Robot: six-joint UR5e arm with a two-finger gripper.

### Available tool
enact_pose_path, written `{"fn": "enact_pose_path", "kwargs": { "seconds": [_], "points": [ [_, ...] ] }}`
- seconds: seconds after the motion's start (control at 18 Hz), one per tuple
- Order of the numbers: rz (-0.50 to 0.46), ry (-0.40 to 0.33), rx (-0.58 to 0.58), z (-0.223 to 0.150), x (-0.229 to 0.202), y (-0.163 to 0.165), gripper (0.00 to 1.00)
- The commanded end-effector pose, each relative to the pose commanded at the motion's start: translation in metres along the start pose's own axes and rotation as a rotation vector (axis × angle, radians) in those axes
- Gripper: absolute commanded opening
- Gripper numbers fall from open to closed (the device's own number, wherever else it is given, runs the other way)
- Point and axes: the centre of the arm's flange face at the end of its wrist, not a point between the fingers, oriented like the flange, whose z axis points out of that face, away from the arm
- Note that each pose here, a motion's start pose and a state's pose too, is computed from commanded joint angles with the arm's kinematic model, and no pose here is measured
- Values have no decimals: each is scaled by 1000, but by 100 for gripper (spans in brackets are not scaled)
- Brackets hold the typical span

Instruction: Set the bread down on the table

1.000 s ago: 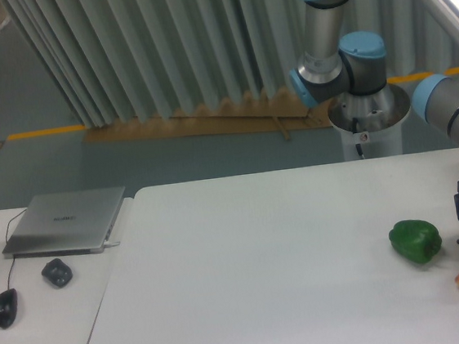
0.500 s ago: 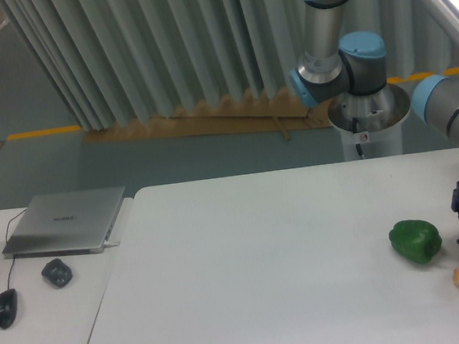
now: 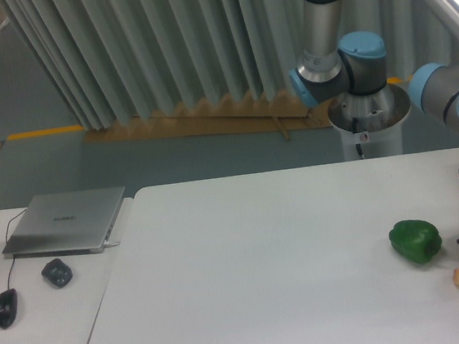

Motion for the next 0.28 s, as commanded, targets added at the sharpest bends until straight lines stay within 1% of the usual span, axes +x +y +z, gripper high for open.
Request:
{"fn": "enact_pose_path", "kwargs": {
  "seconds": [0.28],
  "points": [
    [2, -6, 0, -6, 3, -1, 100]
  ]
}}
